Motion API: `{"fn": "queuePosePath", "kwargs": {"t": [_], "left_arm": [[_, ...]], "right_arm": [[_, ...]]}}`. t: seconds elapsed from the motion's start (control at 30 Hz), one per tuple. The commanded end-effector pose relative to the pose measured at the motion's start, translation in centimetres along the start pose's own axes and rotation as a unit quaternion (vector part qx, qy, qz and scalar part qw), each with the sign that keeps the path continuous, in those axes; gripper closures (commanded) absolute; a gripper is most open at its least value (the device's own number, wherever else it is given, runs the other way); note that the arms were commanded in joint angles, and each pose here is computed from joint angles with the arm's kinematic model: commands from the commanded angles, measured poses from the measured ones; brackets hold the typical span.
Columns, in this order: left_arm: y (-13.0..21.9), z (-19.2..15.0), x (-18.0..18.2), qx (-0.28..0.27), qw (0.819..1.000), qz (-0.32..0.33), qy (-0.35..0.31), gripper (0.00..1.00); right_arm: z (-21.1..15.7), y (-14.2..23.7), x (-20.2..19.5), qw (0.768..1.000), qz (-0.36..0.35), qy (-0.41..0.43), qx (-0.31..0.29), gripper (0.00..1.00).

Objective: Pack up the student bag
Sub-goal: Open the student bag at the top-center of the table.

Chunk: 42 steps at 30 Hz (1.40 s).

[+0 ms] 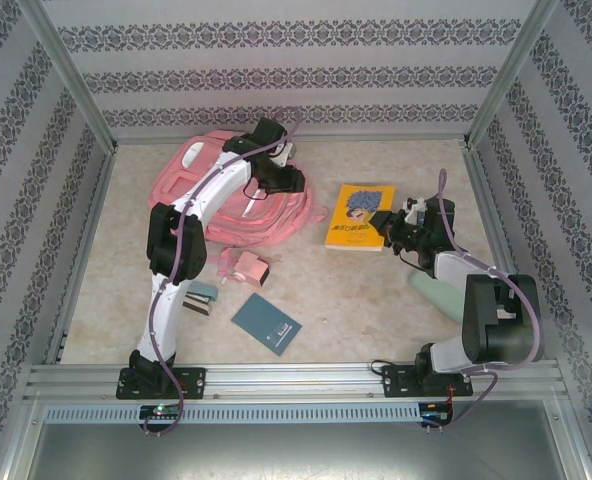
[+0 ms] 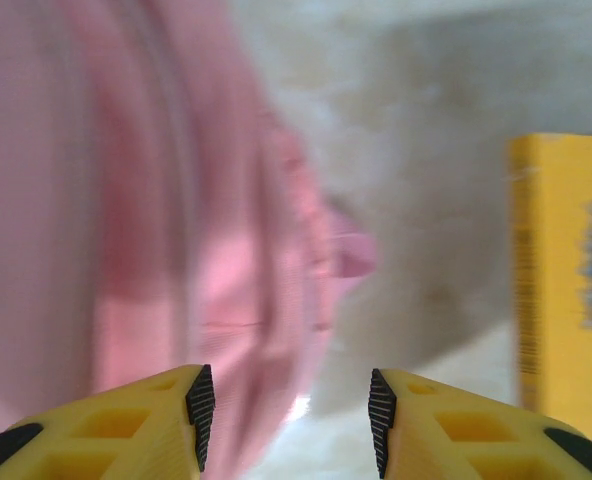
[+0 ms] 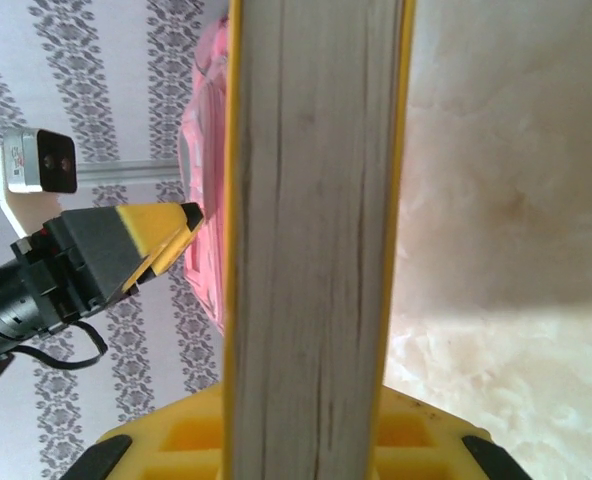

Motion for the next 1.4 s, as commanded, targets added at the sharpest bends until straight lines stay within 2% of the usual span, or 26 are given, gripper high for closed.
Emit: {"fn": "queuePosePath", "kwargs": {"t": [0.0, 0.27, 0.47, 0.63, 0.7, 0.8, 0.83, 0.87, 1.1, 1.37], "left_arm": [[1.1, -1.4, 2.9, 0.032, 0.988, 0.134, -0.067, 0.52], [1.3, -1.4, 3.4, 0.030, 0.965, 0.226, -0.128, 0.50], [-0.9, -2.4, 3.9, 0.062, 0.959, 0.234, -0.145, 0.45], [-1.7, -2.7, 4.7, 0.073, 0.955, 0.250, -0.144, 0.48], [-1.8, -2.6, 4.9, 0.073, 0.953, 0.255, -0.146, 0.54], [-2.0, -2.7, 5.1, 0.075, 0.952, 0.260, -0.147, 0.79], [-1.8, -2.6, 5.0, 0.071, 0.952, 0.260, -0.144, 0.93], [-1.4, -2.4, 4.9, 0.067, 0.953, 0.261, -0.139, 1.00], [5.1, 0.4, 1.6, -0.016, 0.970, 0.213, -0.114, 1.00], [12.6, 2.7, 0.7, -0.095, 0.987, 0.115, -0.054, 1.00]], "right_arm": [[-0.2, 0.2, 2.4, 0.998, 0.017, 0.061, -0.002, 1.00], [-0.8, -0.3, 2.1, 0.998, 0.009, 0.062, 0.005, 1.00], [-1.1, -0.6, 2.4, 0.998, 0.009, 0.066, 0.011, 1.00], [-1.4, -0.8, 3.1, 0.997, 0.014, 0.074, 0.017, 1.00], [-1.6, -0.9, 3.3, 0.997, 0.016, 0.076, 0.019, 1.00], [-1.7, -1.2, 3.5, 0.997, 0.016, 0.078, 0.021, 1.00], [-1.8, -1.4, 3.6, 0.997, 0.017, 0.078, 0.022, 1.00], [-1.8, -1.4, 3.7, 0.996, 0.018, 0.080, 0.023, 1.00], [-2.2, -2.6, 5.4, 0.995, 0.029, 0.094, 0.021, 1.00], [-2.7, -5.9, 8.7, 0.990, 0.059, 0.126, 0.022, 1.00]]}}
Point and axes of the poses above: each hand's point on the last joint's axis, 136 mm out from that joint toward the fingers, its own y axis back along the fingers, its own x axis along the line the jaws close on, z = x × y, the point moved 4 cm from there along y, back along the fingers, and after that the axes turned 6 degrees about -y, right-handed, at the moved point
